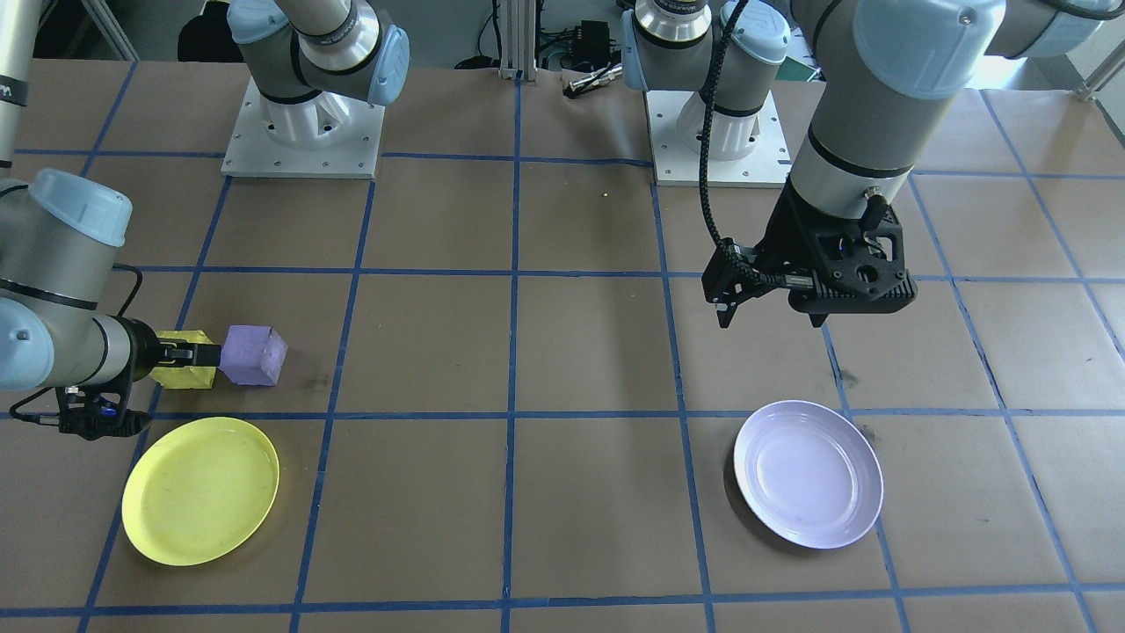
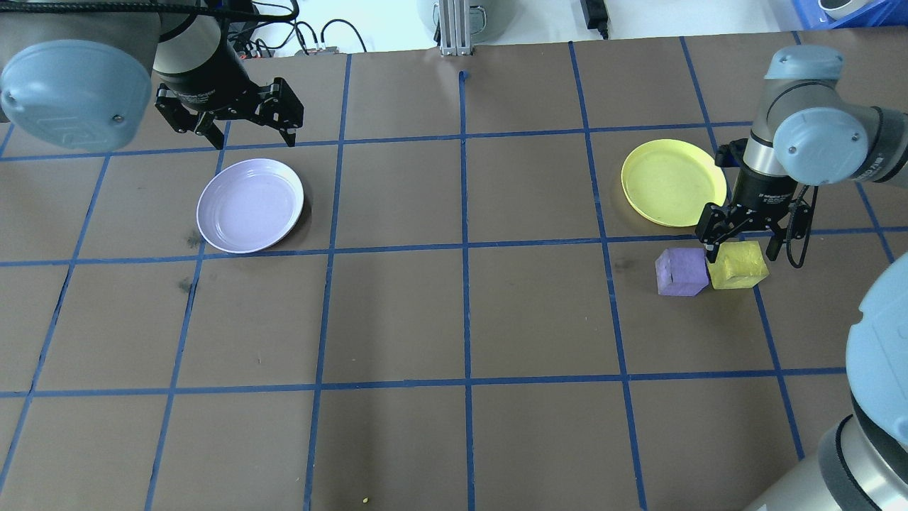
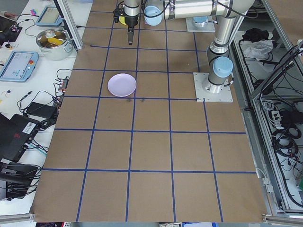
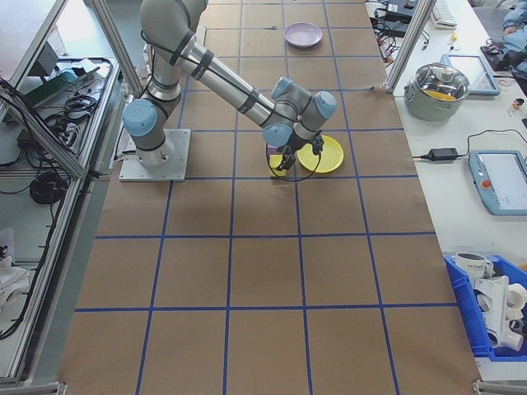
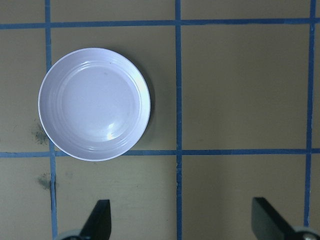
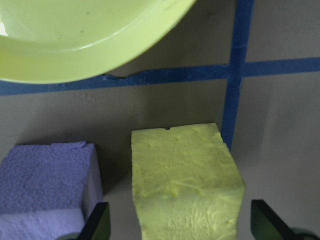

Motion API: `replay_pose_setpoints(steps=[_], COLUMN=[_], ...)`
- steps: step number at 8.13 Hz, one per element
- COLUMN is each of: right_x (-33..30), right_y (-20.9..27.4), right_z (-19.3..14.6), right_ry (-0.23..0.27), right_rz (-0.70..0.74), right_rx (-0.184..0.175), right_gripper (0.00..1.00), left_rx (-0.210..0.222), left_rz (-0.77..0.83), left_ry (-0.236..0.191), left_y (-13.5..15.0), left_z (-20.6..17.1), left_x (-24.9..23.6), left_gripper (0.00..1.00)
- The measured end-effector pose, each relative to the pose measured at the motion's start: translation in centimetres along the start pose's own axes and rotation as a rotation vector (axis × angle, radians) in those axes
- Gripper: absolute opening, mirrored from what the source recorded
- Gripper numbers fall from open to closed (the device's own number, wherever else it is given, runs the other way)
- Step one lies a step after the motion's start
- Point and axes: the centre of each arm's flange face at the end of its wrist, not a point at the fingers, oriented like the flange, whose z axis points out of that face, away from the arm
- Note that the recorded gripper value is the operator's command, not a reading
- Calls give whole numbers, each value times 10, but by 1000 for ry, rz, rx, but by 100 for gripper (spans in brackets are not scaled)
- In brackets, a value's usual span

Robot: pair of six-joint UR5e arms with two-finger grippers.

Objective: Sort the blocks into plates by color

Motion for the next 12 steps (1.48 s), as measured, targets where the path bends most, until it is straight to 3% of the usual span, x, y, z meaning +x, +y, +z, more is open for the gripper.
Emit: replay_pose_setpoints(steps=[2, 3, 6, 9, 10, 11, 12], right_x=[-1, -1, 1, -2, -15, -33, -47], right_y=[-2, -2, -1, -6, -16, -38, -63], right_z=[10, 14, -4, -95, -118, -127, -123], right_ry=[1, 0, 7, 20, 33, 48, 58], right_rz=[-3, -7, -5, -13, -30, -50, -65], right_rx=[-19, -25, 3, 75, 102, 124, 138], right_gripper=[33, 27, 27, 27, 29, 42, 43], left_rx=[9, 9, 12, 16, 21, 22, 17], left_rz=[2, 3, 8, 9, 9, 8, 8], left_ry=[-3, -20, -53, -54, -53, -52, -53], left_y=[3, 8, 16, 22, 23, 24, 23], left_z=[-5, -6, 4, 5, 2, 2, 4], left_x=[0, -1, -3, -2, -2, -3, -3], left_gripper=[100, 100, 100, 100, 100, 100, 100])
